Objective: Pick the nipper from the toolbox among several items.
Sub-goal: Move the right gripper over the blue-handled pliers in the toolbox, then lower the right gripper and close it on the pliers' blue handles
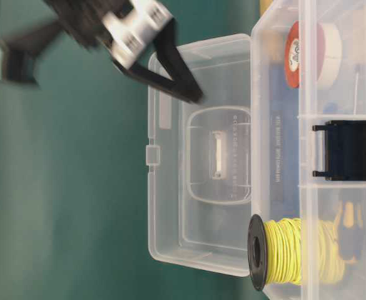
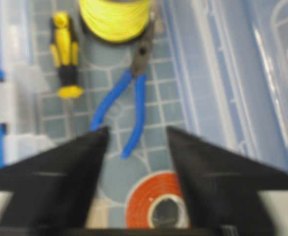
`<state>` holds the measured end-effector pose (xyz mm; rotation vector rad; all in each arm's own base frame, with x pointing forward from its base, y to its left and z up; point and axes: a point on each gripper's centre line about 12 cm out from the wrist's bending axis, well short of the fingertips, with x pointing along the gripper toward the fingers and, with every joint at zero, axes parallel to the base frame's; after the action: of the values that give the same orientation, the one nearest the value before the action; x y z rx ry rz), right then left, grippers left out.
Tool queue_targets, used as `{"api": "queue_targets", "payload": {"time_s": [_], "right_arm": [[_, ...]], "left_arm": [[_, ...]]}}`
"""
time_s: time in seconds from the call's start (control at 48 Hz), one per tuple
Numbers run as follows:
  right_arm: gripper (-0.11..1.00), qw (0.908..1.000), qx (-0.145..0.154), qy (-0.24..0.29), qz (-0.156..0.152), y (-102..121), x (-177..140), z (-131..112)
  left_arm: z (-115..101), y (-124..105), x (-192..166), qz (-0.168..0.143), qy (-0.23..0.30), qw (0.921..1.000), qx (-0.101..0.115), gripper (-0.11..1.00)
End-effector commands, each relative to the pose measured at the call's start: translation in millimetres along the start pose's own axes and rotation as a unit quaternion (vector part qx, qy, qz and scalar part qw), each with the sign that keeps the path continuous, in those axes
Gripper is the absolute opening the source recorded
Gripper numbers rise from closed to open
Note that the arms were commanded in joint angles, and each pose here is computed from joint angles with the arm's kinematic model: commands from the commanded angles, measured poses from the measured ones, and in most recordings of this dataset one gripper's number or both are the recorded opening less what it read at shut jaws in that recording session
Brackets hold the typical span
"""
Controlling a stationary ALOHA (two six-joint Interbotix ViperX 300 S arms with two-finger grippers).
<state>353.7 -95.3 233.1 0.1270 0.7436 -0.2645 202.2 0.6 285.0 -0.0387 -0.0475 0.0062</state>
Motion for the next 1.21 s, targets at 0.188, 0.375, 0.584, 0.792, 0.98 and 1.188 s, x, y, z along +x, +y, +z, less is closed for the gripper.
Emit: {"api": "queue_targets", "payload": {"time_s": [0.188,0.375,0.584,0.792,0.98,1.188], "right_arm": [[0.65,0.9974,-0.009,0.07,-0.016,-12,72,9],[0.65,0.9932,-0.01,0.115,-0.02,-19,114,-10],[0.64,0.9906,-0.008,0.134,-0.022,-24,134,-24],[0.56,0.9896,-0.011,0.142,-0.02,-22,141,-30],[0.12,0.9897,-0.011,0.141,-0.02,-21,139,-30],[0.13,0.9938,-0.007,0.109,-0.021,-22,117,-9]], "left_arm": [[5,0,3,0.0,-0.006,1.0,-0.003,0.0],[1,0,3,0.0,0.0,1.0,-0.007,0.0],[-1,0,4,0.0,0.005,1.0,-0.007,0.0],[-1,0,4,0.0,0.005,1.0,-0.006,0.0],[-1,0,3,0.0,0.003,1.0,-0.007,0.0],[-1,0,3,0.0,0.004,1.0,-0.007,0.0]]}}
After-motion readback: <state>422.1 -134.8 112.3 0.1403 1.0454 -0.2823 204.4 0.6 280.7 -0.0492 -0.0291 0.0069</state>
